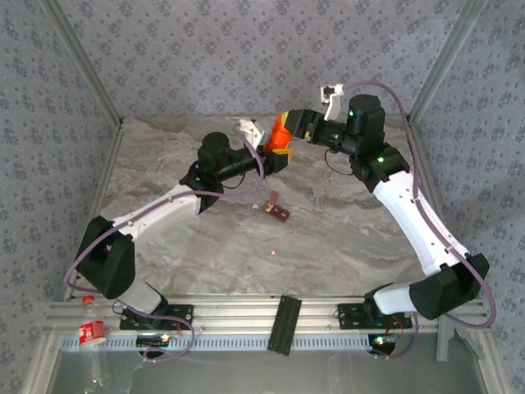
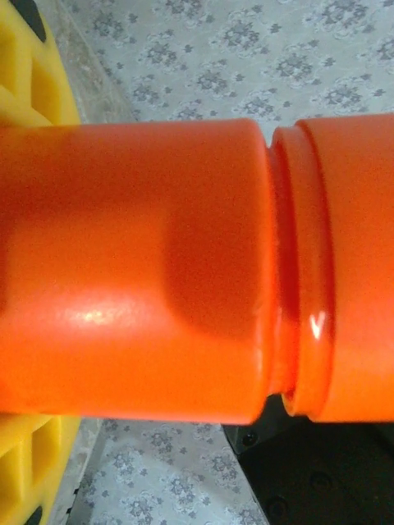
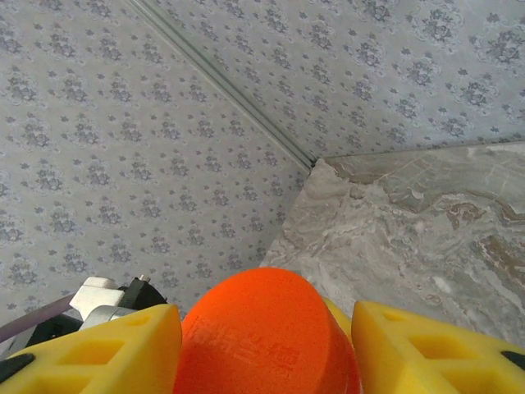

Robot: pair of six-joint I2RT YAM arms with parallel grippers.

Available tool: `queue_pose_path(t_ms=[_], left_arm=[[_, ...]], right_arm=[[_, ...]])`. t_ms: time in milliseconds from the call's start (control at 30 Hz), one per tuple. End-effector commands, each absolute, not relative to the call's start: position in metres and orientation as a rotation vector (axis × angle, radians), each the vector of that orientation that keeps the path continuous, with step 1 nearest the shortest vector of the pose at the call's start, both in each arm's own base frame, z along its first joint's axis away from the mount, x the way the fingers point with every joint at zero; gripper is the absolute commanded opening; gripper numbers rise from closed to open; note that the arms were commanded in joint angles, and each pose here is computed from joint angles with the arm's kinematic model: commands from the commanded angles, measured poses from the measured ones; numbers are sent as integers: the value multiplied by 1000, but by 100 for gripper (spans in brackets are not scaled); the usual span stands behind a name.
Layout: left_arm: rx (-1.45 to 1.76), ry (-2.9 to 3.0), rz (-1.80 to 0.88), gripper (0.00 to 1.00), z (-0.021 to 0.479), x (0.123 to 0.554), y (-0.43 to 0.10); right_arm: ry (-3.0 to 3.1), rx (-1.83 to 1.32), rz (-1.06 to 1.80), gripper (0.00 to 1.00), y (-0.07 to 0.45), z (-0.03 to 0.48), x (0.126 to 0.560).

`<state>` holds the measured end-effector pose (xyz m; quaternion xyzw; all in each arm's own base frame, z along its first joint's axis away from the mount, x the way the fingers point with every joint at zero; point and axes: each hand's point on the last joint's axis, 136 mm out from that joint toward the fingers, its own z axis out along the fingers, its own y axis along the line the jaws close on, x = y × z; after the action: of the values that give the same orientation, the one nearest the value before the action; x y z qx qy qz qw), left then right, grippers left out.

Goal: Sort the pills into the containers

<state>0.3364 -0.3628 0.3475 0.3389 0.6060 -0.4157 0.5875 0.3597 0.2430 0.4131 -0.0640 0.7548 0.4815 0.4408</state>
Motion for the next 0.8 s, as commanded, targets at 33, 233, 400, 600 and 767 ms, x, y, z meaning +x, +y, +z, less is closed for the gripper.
queue_pose_path(t_ms=[33,233,400,600,767], left_arm=[[697,1252,-965,0,404,333,-348],[590,1232,-936,0,411,342,-336],[532,1223,-910,0,417,349,-329],[536,1229,-879,0,416,352,-329],[624,1249,-855,0,407,348,-336]], right_arm=[[1935,-178,1184,56,247,393,351],[1984,-185,1192,52,256,370,347],[2054,-189,1198,50,265,341,338],[2073,-181,1177,50,263,333,333],[2046,-167,1180,52,250,351,336]])
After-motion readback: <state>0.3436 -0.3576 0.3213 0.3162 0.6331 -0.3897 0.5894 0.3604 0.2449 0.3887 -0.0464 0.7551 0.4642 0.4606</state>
